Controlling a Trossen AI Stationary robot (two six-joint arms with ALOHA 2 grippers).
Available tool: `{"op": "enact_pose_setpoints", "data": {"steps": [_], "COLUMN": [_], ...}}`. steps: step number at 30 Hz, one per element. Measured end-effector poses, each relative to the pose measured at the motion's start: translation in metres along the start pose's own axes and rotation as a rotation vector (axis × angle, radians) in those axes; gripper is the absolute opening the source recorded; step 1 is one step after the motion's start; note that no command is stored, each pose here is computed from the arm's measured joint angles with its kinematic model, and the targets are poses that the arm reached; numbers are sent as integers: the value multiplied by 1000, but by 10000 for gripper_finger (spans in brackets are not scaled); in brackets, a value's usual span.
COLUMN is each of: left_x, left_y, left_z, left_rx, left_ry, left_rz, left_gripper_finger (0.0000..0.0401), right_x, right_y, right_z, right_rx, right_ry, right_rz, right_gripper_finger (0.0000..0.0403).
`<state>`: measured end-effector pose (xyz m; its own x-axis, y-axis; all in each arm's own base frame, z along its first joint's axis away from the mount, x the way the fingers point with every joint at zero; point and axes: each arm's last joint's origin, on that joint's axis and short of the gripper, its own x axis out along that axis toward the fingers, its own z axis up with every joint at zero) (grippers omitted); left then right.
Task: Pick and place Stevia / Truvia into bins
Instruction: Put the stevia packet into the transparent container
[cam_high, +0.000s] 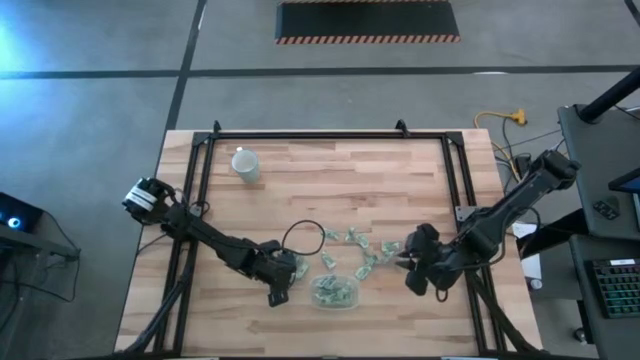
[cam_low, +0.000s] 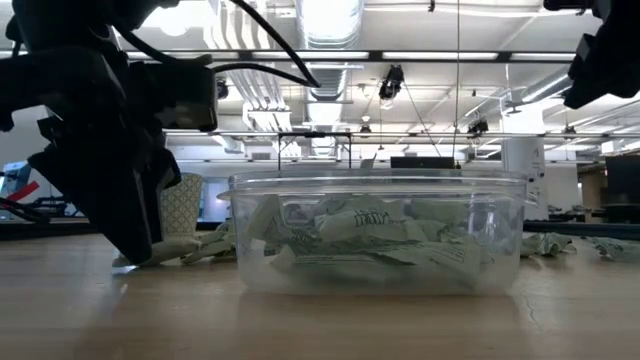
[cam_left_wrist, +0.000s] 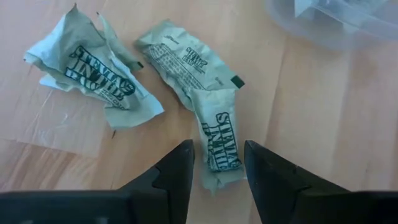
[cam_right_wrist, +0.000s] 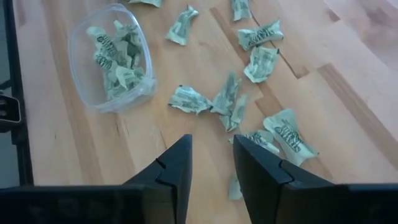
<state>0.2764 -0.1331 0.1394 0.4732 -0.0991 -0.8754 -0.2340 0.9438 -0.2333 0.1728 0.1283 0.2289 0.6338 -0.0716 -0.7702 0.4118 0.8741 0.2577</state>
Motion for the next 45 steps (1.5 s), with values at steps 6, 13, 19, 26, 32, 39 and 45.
{"op": "enact_pose_setpoints", "data": {"steps": [6, 13, 19, 26, 32, 39, 45], "left_x": [-3, -14, -28, -42, -44, -22, -13], "left_y": [1, -4, -17, -36, -36, -31, -34], "left_z": [0, 6, 23, 53, 67, 62, 61], "left_rx": [0, -7, -13, 61, 109, 128, 151], "left_ry": [0, -19, -108, -425, -520, -442, -385], "left_rz": [2, -53, -146, -265, -226, -206, -266], "left_gripper_finger": [52, 15, 17, 17, 17, 18, 51], "right_x": [2, 8, 21, 36, 45, 47, 46], "right_y": [0, -6, -22, -44, -47, -46, -44], "right_z": [-1, -8, -23, -44, -50, -51, -49], "right_rx": [-45, -64, -5, 161, 206, 216, 218], "right_ry": [4, 24, 55, 76, 53, 40, 13], "right_rz": [-8, -44, -109, -186, -121, -84, -84], "right_gripper_finger": [96, 83, 74, 70, 78, 76, 89]}}
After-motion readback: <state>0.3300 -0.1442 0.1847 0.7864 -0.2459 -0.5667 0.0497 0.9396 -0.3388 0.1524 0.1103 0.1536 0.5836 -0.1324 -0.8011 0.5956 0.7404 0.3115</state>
